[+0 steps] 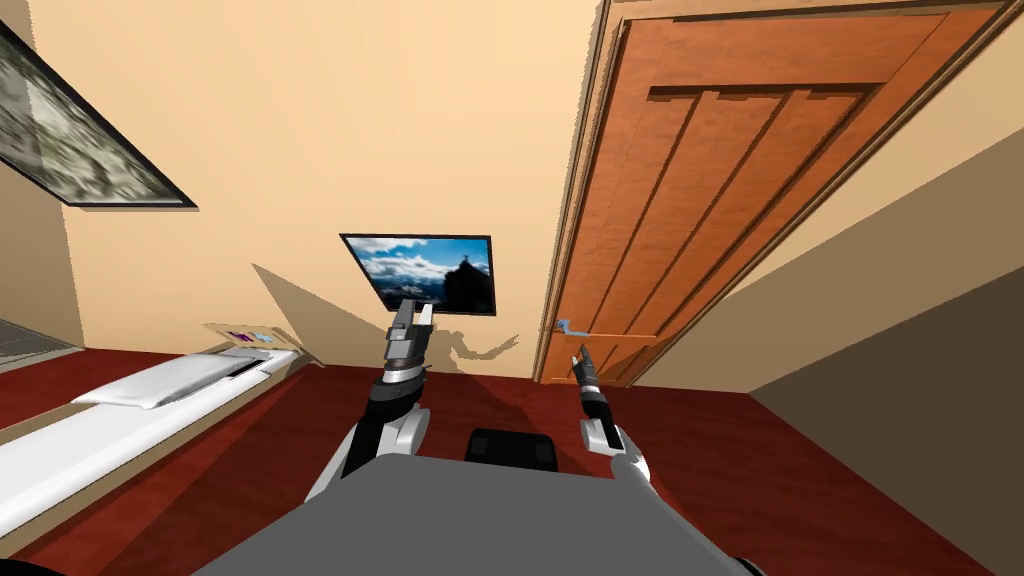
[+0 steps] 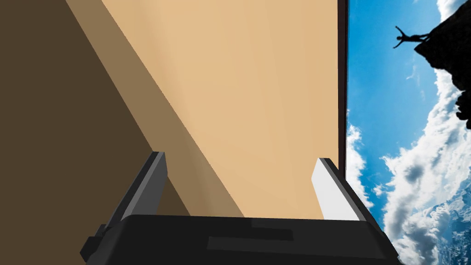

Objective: Pull the door open

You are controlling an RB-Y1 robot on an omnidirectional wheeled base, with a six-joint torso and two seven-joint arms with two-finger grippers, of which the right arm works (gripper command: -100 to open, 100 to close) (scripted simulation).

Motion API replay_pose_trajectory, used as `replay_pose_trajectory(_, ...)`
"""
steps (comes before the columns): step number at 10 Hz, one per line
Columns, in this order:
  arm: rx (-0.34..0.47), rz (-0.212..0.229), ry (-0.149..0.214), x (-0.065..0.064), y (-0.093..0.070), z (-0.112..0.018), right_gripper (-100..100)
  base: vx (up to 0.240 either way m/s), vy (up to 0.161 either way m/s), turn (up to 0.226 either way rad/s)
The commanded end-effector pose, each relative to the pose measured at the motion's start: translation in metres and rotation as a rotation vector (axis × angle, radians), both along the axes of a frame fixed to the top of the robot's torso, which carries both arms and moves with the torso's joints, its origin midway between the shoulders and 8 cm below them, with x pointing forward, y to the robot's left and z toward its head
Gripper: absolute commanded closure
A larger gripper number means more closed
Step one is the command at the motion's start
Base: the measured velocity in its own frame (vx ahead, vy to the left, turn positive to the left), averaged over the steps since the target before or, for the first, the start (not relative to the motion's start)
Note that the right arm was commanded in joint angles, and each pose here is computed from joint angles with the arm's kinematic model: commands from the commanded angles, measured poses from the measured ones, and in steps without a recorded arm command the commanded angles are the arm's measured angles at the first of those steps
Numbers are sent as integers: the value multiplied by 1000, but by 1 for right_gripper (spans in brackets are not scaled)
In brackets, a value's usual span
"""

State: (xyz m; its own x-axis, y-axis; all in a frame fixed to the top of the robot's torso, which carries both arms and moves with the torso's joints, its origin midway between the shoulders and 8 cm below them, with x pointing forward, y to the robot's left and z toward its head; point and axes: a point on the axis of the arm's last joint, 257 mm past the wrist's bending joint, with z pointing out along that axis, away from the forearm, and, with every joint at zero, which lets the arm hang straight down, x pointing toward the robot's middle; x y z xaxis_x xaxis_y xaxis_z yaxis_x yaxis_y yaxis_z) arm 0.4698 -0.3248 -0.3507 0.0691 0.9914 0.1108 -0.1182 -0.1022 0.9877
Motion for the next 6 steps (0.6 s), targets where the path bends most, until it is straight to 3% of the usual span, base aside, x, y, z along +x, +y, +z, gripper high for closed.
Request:
replay_pose_trajectory(1,6,-6,22,-1,-5,-10,-100,9,-90,190)
replay_pose_trajectory(6,19,-23,74,-4,-15,-32,-100,9,-86,129)
